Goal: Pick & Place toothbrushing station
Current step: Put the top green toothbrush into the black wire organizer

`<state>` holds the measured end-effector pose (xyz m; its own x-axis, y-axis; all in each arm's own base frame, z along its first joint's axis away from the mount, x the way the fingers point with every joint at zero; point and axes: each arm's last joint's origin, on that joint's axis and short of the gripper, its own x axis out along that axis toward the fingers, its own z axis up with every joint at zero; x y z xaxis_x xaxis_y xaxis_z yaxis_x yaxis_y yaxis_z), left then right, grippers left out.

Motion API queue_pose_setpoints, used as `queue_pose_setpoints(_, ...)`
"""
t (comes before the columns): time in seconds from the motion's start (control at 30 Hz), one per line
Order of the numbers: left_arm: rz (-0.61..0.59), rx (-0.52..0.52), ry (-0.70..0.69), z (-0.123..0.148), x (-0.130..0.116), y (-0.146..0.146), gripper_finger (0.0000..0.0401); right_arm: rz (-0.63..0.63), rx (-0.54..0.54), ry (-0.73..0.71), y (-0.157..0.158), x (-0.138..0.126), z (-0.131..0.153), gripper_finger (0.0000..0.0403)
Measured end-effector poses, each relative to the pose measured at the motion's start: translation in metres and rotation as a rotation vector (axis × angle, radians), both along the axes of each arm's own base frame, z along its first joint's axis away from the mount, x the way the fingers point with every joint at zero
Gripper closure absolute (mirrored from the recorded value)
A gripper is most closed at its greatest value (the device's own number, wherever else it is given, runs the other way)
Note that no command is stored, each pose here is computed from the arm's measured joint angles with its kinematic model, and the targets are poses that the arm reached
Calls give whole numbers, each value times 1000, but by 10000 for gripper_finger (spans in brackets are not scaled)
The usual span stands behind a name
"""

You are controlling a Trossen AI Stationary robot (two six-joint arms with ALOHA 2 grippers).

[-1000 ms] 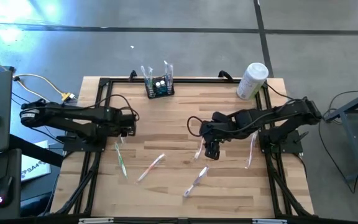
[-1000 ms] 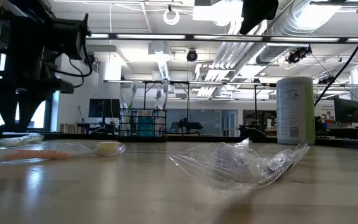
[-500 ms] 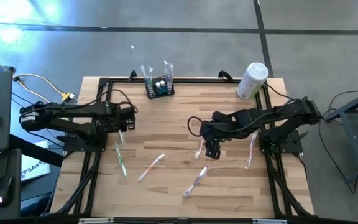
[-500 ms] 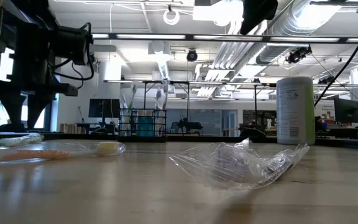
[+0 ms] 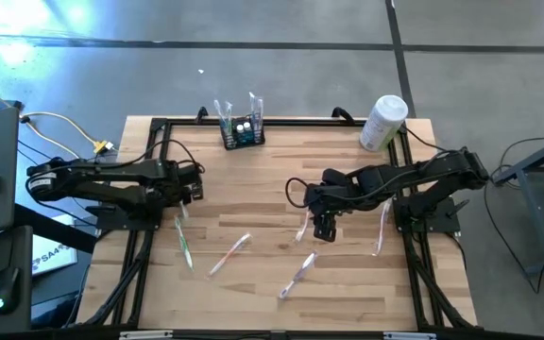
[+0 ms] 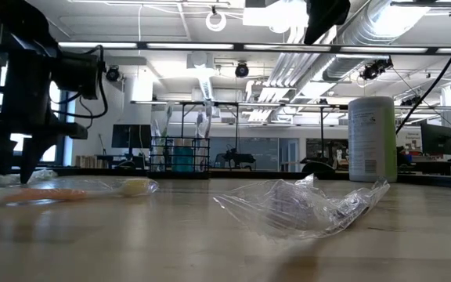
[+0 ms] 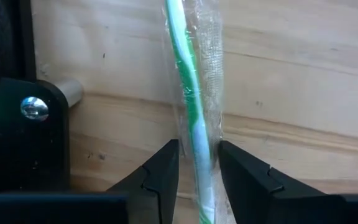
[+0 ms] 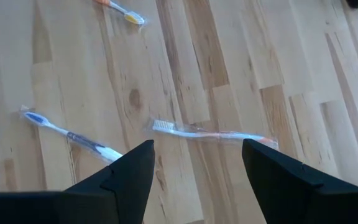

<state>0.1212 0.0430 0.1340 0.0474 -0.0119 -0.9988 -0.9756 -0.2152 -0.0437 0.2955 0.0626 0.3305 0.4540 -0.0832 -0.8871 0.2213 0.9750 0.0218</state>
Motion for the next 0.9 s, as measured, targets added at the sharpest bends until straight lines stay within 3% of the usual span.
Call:
queue_pose_setpoints(0.37, -28, 18, -1, 0, 0, 1, 287, -9, -2, 0, -4, 1, 0, 167)
queue_pose_setpoints(0.47, -51, 12, -2, 0, 0, 0, 309, -9, -2, 0, -4, 1, 0, 167)
queue_pose_setpoints(0.63, -81, 0, -6, -1, 0, 0, 381, -9, -3, 4, -4, 0, 0, 167)
queue_pose_setpoints(0.9, -114, -31, -28, 1, 2, -1, 384, -14, 0, 3, -4, 0, 0, 167)
